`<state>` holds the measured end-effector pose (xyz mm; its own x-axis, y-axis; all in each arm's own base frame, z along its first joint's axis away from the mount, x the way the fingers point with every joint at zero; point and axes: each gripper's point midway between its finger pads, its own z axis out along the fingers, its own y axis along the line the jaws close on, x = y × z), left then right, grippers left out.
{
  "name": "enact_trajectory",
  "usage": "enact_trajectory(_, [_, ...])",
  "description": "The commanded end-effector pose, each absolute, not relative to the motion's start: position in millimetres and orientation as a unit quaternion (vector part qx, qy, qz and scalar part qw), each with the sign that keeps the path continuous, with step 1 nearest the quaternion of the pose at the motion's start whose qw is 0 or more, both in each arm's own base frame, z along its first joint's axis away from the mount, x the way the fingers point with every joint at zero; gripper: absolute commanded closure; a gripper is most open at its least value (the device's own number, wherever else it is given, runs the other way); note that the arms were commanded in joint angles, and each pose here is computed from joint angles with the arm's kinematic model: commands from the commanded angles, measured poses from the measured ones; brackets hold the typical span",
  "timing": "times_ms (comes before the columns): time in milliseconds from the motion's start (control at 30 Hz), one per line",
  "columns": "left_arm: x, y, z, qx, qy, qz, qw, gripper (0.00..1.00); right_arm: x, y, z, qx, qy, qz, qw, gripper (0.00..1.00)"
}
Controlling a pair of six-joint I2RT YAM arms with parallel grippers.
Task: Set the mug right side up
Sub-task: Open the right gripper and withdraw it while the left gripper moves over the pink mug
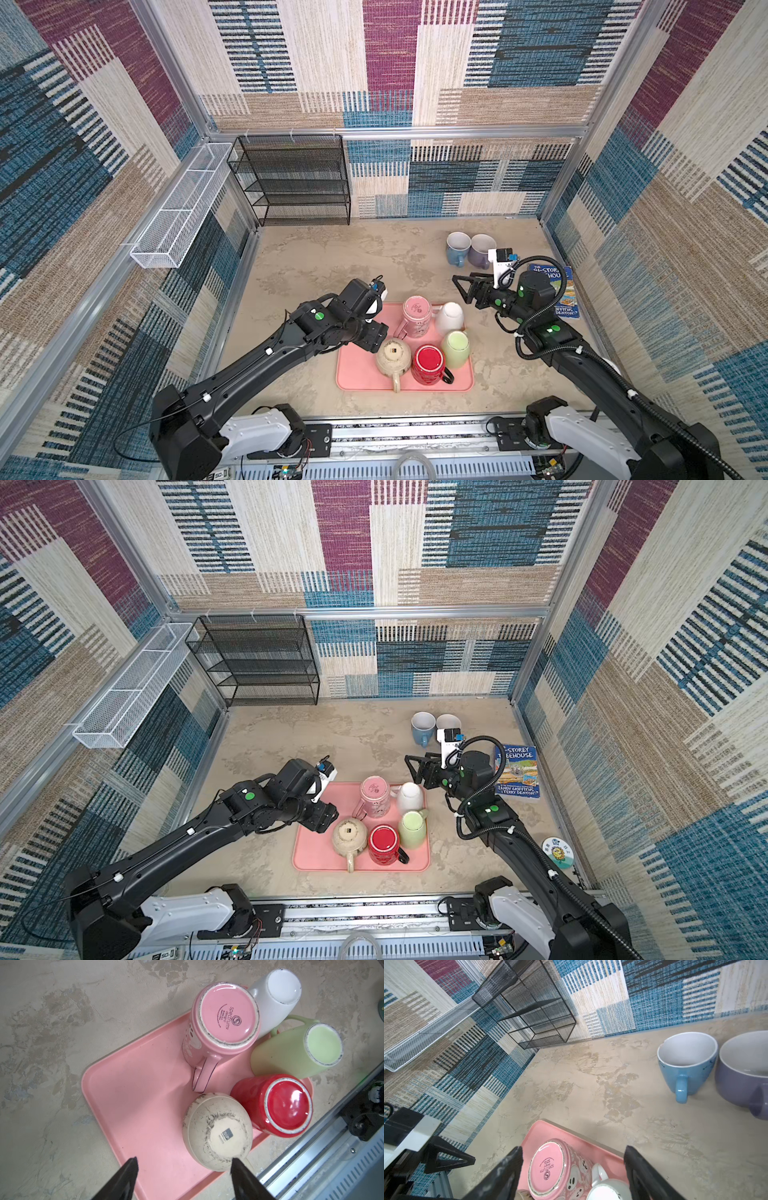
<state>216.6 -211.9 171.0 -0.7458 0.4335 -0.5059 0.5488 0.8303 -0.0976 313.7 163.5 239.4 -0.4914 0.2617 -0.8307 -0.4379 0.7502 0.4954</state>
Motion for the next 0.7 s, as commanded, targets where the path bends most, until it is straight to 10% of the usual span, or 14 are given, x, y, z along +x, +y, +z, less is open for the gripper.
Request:
enact_trajectory(0, [220.8,-222.0,168.8,0.259,0.925,-0.135,0.244,0.26,317.0,161.2,239.7,-0.042,0.788,0.349,0.506,0.21])
enact_trajectory(667, [228.6,-265.5,128.7,0.302,0.922,-0.131,0.205,0.43,318.2,160.7,217.0,-0.045,0.803,0.336,0.490,0.21])
